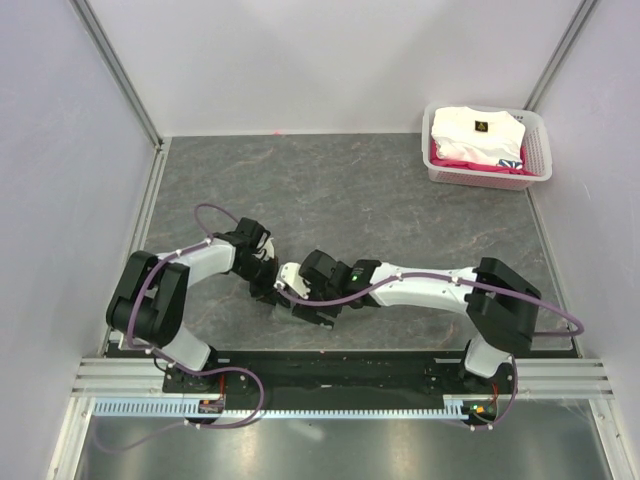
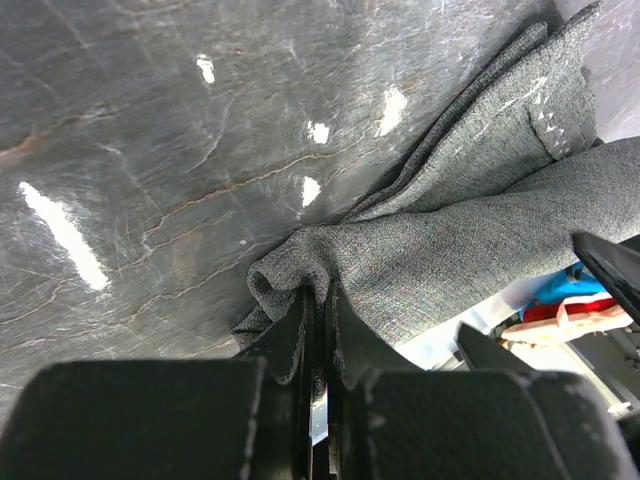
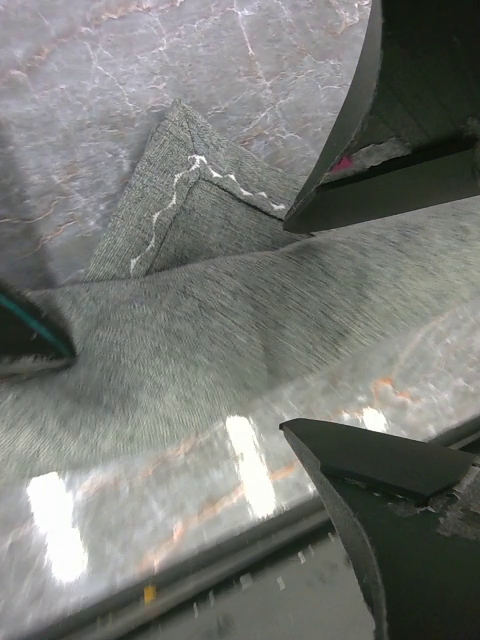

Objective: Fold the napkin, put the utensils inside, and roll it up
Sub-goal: Roll the napkin with the utensil

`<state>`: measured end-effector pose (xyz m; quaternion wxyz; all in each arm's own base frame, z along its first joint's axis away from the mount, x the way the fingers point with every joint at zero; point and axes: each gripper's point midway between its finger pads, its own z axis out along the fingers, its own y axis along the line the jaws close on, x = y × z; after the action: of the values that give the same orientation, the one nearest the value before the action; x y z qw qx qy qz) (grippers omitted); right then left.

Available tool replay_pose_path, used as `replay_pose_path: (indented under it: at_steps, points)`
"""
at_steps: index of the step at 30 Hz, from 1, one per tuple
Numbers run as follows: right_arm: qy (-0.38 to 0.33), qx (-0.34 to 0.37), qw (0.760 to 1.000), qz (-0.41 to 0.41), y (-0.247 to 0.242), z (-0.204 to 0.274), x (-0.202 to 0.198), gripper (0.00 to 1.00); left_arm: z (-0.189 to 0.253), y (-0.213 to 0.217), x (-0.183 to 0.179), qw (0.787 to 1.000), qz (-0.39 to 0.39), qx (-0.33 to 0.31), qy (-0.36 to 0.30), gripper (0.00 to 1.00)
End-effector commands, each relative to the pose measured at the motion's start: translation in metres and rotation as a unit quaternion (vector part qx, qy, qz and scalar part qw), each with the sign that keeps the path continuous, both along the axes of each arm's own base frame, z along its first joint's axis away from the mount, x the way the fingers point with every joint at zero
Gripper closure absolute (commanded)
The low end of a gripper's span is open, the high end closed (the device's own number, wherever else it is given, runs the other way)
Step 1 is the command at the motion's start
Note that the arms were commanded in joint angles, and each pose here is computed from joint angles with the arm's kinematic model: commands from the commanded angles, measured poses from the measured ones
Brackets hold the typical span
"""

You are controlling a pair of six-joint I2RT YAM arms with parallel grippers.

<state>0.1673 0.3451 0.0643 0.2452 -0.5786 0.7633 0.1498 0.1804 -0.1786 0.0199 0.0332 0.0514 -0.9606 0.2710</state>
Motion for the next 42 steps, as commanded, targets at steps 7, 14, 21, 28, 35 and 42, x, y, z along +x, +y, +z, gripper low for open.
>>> replay_pose_path:
  at_steps: [7,14,21,28,35,42]
  points:
    - [-0.030,-0.052,0.998,0.009,-0.001,-0.030,0.015,0.20,-0.007,0.005,0.008,0.999,-0.027,0.018,-0.019,0.98]
    - [0.038,-0.054,0.997,0.029,0.004,-0.046,0.001,0.53,0.000,0.002,0.015,0.999,-0.033,0.010,-0.036,0.96]
    - [0.160,-0.067,0.984,0.031,-0.013,-0.062,-0.020,0.68,0.027,0.019,0.044,0.994,0.003,0.050,-0.093,0.47]
    - [0.245,-0.059,0.967,0.025,-0.021,-0.071,-0.034,0.69,0.025,0.052,0.039,0.990,0.031,0.093,-0.098,0.34]
    - [0.324,-0.042,0.945,0.014,-0.025,-0.072,-0.034,0.69,0.046,0.049,0.040,0.985,0.044,0.064,-0.157,0.33]
    - [0.394,-0.022,0.919,0.002,-0.023,-0.077,-0.033,0.70,0.048,0.021,0.021,0.987,0.020,-0.041,-0.157,0.35]
